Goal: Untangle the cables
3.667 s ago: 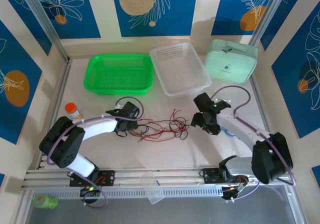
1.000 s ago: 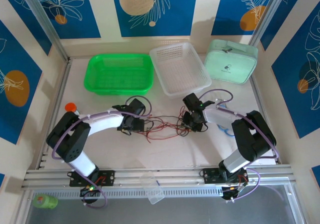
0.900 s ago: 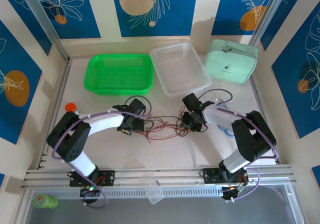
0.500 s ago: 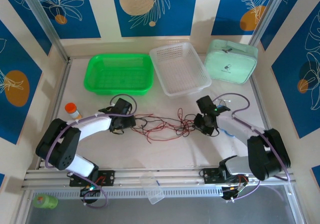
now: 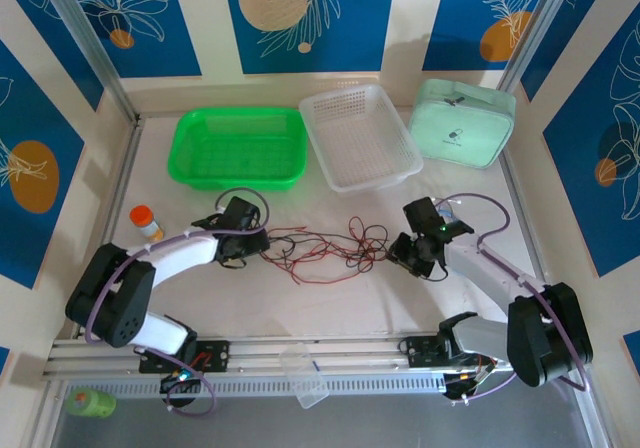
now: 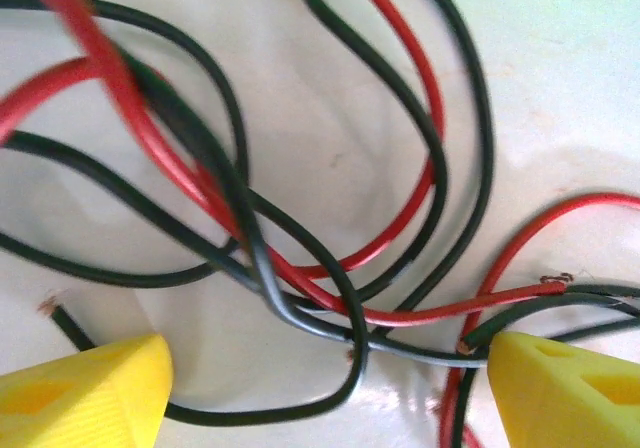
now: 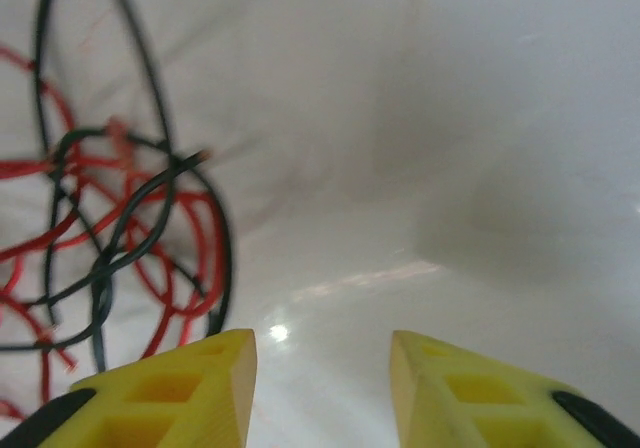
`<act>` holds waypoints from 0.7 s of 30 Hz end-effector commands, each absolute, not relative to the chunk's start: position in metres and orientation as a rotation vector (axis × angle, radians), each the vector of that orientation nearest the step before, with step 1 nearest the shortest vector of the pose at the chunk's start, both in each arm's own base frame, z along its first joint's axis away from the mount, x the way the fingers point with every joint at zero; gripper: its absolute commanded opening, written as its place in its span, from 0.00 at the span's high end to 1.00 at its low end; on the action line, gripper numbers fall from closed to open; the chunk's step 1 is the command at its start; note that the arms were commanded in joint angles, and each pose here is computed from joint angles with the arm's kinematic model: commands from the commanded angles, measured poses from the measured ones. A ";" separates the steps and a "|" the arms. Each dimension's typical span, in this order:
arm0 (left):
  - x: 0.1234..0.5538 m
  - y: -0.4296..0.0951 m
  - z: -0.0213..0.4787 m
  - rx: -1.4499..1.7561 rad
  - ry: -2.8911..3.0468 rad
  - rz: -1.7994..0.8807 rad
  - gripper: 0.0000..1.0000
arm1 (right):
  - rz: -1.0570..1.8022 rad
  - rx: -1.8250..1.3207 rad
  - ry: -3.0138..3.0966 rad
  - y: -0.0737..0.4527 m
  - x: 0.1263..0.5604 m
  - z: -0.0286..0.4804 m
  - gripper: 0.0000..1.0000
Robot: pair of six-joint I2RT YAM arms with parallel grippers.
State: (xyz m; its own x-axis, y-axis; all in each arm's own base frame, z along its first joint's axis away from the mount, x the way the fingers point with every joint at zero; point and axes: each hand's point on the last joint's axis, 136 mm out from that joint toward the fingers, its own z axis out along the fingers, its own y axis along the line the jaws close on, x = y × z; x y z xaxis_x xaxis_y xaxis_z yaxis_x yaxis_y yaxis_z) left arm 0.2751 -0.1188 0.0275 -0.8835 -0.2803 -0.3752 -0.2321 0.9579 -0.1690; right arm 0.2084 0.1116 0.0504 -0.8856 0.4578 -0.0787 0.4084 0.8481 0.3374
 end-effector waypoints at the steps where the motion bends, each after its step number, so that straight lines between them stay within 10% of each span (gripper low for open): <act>1: 0.270 -0.103 0.053 -0.318 2.685 -0.074 0.17 | 0.657 0.524 2.815 0.143 0.223 0.080 0.56; 21: 0.260 -0.207 0.094 0.183 2.655 -0.132 0.17 | 0.519 0.342 2.921 0.202 0.235 0.074 0.56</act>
